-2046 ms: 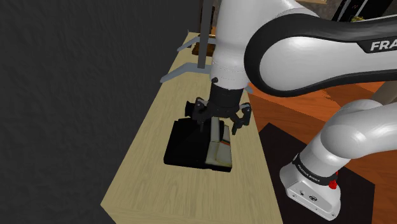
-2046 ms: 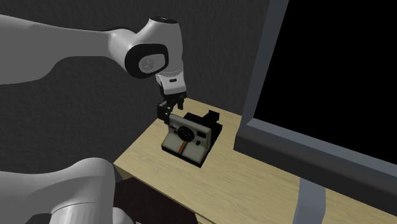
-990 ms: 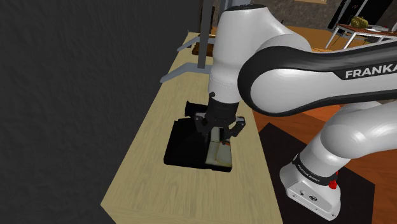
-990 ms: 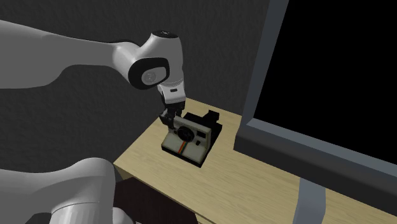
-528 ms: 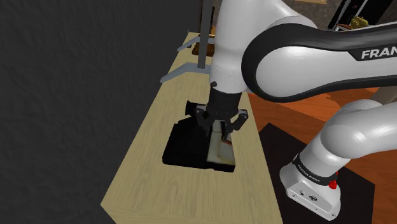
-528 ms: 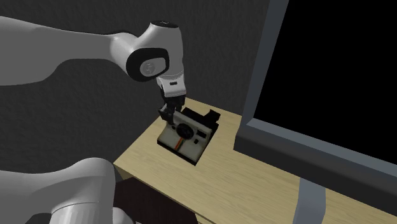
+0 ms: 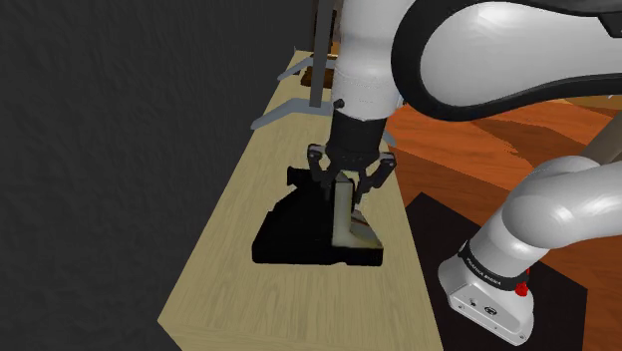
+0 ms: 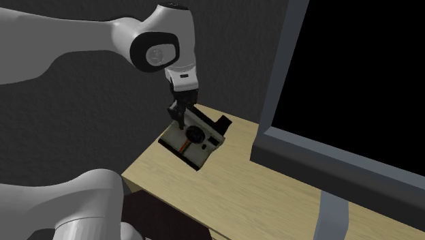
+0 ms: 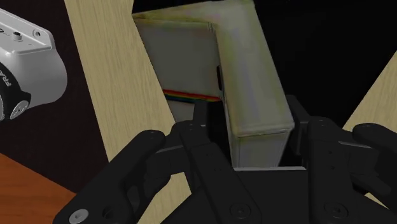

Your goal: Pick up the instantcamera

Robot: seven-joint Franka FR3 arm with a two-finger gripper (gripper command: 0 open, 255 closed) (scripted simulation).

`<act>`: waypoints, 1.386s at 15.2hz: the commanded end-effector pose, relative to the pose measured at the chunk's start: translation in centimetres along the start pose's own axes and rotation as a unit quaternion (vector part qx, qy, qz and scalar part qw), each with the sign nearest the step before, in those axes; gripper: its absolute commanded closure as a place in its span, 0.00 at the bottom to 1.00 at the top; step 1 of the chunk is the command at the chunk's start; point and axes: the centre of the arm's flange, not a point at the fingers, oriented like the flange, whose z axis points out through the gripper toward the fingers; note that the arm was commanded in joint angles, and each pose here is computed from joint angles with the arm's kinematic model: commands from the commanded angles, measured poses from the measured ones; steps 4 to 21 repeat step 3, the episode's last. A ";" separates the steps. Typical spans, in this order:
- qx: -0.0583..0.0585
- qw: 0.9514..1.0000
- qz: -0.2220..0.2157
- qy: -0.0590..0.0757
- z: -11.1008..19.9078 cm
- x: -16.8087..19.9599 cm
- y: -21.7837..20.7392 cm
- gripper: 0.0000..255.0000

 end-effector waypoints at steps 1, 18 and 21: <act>0.002 1.000 0.000 0.001 -1.3 -0.1 0.1 1.00; 0.002 1.000 0.000 0.001 -1.3 -0.1 0.1 1.00; 0.002 1.000 0.000 0.001 -1.3 -0.1 0.1 1.00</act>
